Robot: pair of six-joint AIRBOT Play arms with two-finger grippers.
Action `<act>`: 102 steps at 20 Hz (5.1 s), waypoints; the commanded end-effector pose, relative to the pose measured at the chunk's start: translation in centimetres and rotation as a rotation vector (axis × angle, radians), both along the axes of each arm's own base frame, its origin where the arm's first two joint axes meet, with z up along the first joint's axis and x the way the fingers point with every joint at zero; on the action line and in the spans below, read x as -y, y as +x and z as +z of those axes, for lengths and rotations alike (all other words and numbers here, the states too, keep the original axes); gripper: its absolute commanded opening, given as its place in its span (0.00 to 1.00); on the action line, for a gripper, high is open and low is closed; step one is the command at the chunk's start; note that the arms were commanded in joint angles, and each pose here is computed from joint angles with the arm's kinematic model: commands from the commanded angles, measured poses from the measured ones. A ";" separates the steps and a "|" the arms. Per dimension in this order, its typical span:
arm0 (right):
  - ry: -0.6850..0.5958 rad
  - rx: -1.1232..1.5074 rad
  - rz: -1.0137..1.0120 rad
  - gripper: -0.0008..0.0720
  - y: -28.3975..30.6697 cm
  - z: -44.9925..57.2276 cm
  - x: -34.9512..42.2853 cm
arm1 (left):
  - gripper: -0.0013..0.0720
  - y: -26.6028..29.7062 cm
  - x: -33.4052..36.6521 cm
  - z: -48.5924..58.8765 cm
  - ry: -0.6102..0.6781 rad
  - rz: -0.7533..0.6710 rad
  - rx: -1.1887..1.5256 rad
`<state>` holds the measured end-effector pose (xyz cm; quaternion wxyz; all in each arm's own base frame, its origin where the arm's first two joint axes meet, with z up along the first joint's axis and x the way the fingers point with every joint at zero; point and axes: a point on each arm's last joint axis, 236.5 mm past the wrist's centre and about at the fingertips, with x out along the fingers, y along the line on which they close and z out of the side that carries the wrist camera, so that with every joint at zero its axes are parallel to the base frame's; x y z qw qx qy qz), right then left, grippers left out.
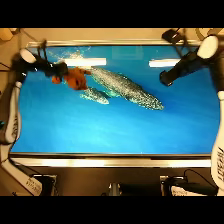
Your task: Fold the shirts.
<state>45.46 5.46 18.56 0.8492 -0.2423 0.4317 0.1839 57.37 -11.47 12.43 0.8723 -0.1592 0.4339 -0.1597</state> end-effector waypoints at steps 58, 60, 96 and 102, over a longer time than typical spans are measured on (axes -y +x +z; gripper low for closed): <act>0.352 -0.834 0.098 0.69 -20.7 -28.8 -12.1 | 0.05 -33.4 15.3 -20.6 -0.061 -0.268 -0.569; 0.332 -0.825 0.130 0.34 -20.9 -28.9 -12.5 | 0.05 -33.1 15.2 -20.2 -0.057 -0.268 -0.547; -0.154 -0.216 -0.018 0.03 -8.8 -13.3 -0.6 | 0.05 -26.1 3.9 -12.4 0.193 -0.049 -0.228; -0.116 -0.386 -0.031 0.03 -7.8 -21.1 -2.4 | 0.05 -23.7 4.3 -17.5 0.219 -0.030 -0.328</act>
